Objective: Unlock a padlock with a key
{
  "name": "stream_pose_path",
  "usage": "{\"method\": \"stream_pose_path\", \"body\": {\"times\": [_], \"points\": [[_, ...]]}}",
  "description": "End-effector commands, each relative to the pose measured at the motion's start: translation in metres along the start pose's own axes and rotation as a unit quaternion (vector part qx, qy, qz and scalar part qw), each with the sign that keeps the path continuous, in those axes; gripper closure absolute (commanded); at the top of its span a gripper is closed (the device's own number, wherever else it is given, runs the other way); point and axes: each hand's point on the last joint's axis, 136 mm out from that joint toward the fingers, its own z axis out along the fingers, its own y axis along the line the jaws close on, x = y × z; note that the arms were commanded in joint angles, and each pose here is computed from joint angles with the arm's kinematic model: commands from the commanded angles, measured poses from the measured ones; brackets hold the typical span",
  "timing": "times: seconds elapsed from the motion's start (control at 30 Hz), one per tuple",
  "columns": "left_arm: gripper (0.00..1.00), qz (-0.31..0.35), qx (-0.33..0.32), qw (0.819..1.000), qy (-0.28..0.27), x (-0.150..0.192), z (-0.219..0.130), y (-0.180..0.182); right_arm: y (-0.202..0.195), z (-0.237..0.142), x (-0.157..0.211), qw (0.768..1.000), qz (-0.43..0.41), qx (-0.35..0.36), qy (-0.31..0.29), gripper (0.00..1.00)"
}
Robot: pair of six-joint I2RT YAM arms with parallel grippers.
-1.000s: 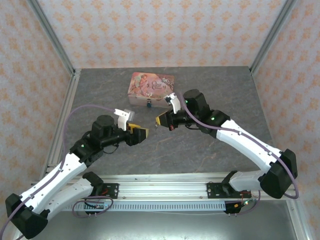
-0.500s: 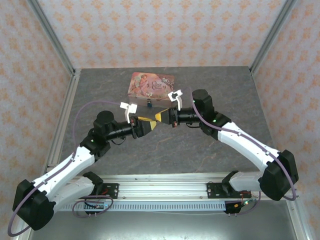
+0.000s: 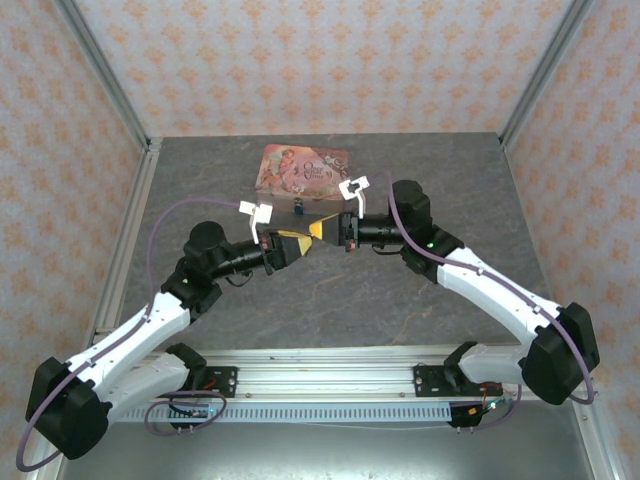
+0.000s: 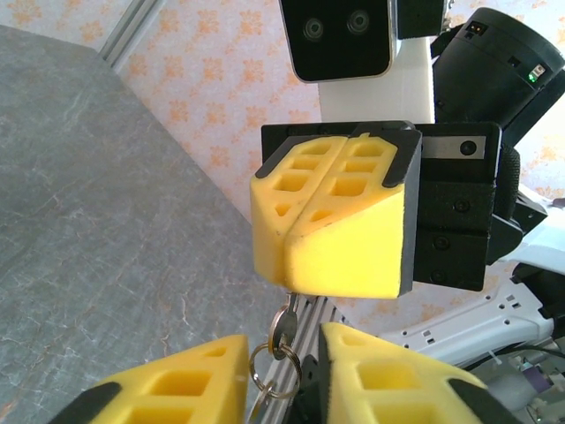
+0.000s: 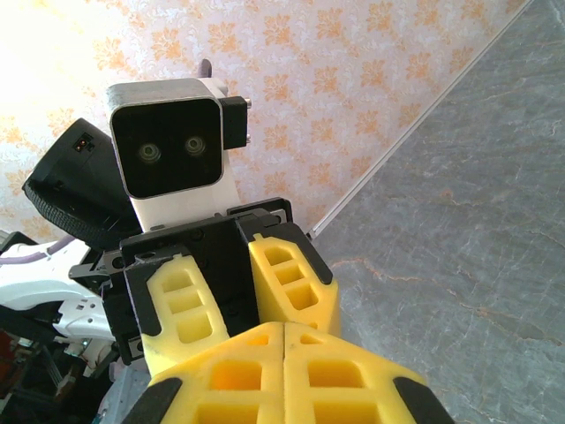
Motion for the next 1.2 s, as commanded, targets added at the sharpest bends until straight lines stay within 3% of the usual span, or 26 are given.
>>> {"method": "stream_pose_path", "body": {"times": [0.0,0.23,0.6,0.73,0.8,1.0,1.17], "points": [[0.79,0.012,0.014,1.000,-0.010,-0.004,-0.002,-0.005,0.014,-0.005,-0.007,0.999,-0.022,-0.020,-0.016,1.00],[1.00,0.015,0.011,1.000,-0.015,-0.006,-0.003,-0.005,0.012,-0.004,-0.005,0.999,-0.023,-0.018,-0.016,1.00],[1.00,0.019,-0.010,1.000,-0.019,-0.003,-0.009,-0.001,0.004,-0.001,0.001,1.000,-0.018,-0.005,-0.011,1.00],[1.00,0.014,-0.045,0.999,-0.020,-0.003,-0.013,0.011,-0.008,-0.004,-0.002,0.999,-0.015,0.035,-0.023,0.65],[1.00,0.010,-0.065,0.998,-0.018,-0.002,-0.015,0.019,-0.016,-0.008,-0.004,0.997,-0.015,0.065,-0.029,0.54],[1.00,-0.008,-0.149,0.989,-0.022,-0.005,-0.034,0.057,-0.058,-0.029,-0.017,0.976,0.009,0.209,-0.056,0.41],[1.00,-0.015,-0.264,0.964,-0.019,-0.022,-0.060,0.107,-0.137,-0.068,-0.027,0.909,0.088,0.399,-0.088,0.33]]}}
